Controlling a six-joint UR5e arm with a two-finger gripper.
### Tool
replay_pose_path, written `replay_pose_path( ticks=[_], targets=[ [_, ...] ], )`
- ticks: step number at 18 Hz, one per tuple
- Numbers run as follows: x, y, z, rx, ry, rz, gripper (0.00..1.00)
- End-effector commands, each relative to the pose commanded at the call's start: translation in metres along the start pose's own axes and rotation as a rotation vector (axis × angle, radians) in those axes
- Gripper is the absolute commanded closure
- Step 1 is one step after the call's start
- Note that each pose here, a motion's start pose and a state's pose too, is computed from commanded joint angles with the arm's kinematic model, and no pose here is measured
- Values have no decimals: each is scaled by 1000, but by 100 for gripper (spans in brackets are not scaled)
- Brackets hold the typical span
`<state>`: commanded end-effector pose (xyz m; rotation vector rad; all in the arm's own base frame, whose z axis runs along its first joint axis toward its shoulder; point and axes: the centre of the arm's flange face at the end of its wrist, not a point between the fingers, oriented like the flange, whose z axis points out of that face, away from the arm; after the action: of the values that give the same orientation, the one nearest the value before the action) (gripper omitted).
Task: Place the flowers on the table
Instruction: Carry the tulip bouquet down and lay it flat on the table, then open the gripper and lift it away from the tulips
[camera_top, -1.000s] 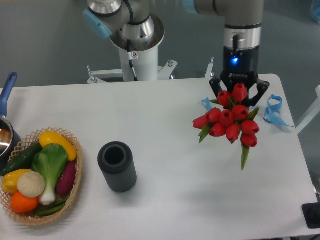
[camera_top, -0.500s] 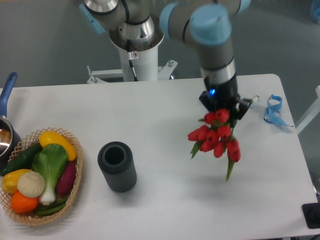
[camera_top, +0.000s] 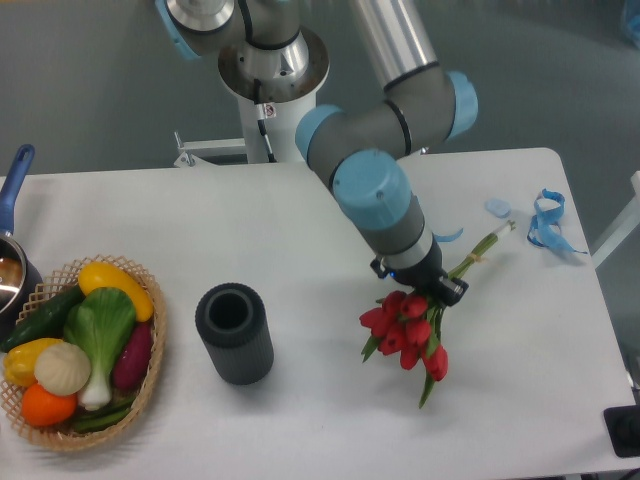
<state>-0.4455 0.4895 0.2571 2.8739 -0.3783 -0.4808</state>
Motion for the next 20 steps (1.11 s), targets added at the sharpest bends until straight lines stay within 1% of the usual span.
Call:
replay_pose_path(
  ticks=[3, 6, 10, 11, 12, 13, 14, 15, 17, 18, 19, 20],
  targets=[
    [-1, -7, 16, -5, 17, 8, 65],
    [-3, -9, 19, -3, 11, 6, 64],
    [-2, -12, 29, -7, 22, 8, 63],
    [-4, -13, 30, -7, 21, 0, 60],
    [-6, -14, 30, -6, 18, -1, 51],
    [-7, -15, 31, -6, 18, -1, 46],
    [-7, -15, 31, -6, 18, -1, 44],
    [-7, -15, 31, -6, 18, -1, 39],
    [-7, -15, 31, -6, 19, 7, 21],
    [-9, -15, 29, -4, 13, 6, 17],
    [-23, -15, 10, 26, -20, -5, 1],
    [-28, -15, 1, 46, -33, -12, 0]
  ],
)
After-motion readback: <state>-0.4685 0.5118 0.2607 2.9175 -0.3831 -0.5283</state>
